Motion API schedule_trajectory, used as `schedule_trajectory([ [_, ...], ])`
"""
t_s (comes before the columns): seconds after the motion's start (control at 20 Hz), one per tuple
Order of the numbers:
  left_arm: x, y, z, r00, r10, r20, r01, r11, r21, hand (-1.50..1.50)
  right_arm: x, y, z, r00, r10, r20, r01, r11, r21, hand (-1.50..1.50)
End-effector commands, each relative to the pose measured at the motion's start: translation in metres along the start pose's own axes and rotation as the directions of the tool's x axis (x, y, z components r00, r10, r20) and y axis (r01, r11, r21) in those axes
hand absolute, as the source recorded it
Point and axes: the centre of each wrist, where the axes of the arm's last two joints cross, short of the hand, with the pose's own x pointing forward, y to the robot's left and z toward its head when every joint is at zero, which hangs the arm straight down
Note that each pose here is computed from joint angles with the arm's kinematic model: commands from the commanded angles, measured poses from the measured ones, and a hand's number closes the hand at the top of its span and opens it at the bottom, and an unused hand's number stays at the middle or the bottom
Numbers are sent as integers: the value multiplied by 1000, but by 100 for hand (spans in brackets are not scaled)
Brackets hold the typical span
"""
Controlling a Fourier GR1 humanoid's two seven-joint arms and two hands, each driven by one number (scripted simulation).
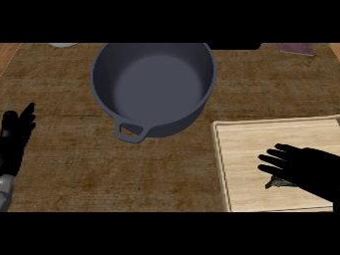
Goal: Pick the eggplant from the tray and place it in the pot
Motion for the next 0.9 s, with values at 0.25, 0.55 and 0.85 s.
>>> schedule_trajectory([
  [0.25, -5, 6, -13, 1000, 2, -3, -2, 1000, -16, 0, -9, 17, -25, 998, 34, -61, -30, 998, 53, -150],
  [0.55, 7, -3, 12, 1000, 0, 5, 0, 1000, 9, 0, -5, 15, -38, 998, 14, -59, -10, 998, 67, -150],
  [0.85, -6, -3, -11, 1000, 13, -9, -13, 1000, -7, 0, -14, 34, -46, 998, 4, -60, 3, 994, 105, -150],
])
